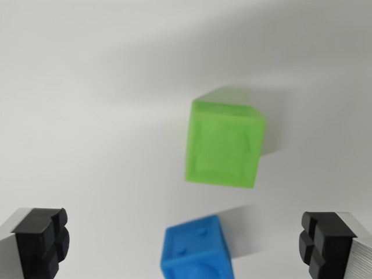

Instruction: Stack cube

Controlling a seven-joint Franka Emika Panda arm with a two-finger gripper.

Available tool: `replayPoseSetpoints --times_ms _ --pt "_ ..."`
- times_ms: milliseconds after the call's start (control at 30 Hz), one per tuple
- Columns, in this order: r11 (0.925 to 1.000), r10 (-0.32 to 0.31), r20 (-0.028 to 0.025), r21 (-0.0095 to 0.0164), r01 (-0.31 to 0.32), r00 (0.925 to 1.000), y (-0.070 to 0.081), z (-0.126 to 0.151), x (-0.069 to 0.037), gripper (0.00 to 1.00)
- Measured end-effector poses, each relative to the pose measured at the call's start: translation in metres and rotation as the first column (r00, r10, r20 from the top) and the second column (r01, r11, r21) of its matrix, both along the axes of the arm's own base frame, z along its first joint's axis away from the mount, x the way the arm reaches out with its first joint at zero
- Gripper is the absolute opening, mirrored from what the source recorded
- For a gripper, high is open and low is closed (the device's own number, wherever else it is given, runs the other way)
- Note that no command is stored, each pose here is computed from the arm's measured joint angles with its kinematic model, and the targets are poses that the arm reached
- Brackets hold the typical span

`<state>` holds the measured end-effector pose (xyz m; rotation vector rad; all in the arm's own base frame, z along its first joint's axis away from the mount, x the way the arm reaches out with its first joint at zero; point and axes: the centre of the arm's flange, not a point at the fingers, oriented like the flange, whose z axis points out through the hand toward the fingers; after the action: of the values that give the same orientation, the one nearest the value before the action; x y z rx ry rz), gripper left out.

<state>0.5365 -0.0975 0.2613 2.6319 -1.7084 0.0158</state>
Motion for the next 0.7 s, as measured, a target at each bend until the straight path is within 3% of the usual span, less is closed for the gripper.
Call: replayPoseSetpoints --times_ms 400,467,567,700 --pt "0.9975 -0.07 -0.0103 0.0065 0.07 0.9975 -0.018 -0.045 -0.013 1.0" --pt "0.9968 -0.08 -0.0122 0.0069 0.08 0.9968 -0.021 -0.053 -0.015 1.0" --pt "0.9963 -0.085 -0.0104 0.0061 0.085 0.9963 -0.023 -0.065 -0.015 1.0" --pt "0.9963 -0.086 -0.0134 0.0063 0.086 0.9962 -0.021 -0.082 -0.016 1.0"
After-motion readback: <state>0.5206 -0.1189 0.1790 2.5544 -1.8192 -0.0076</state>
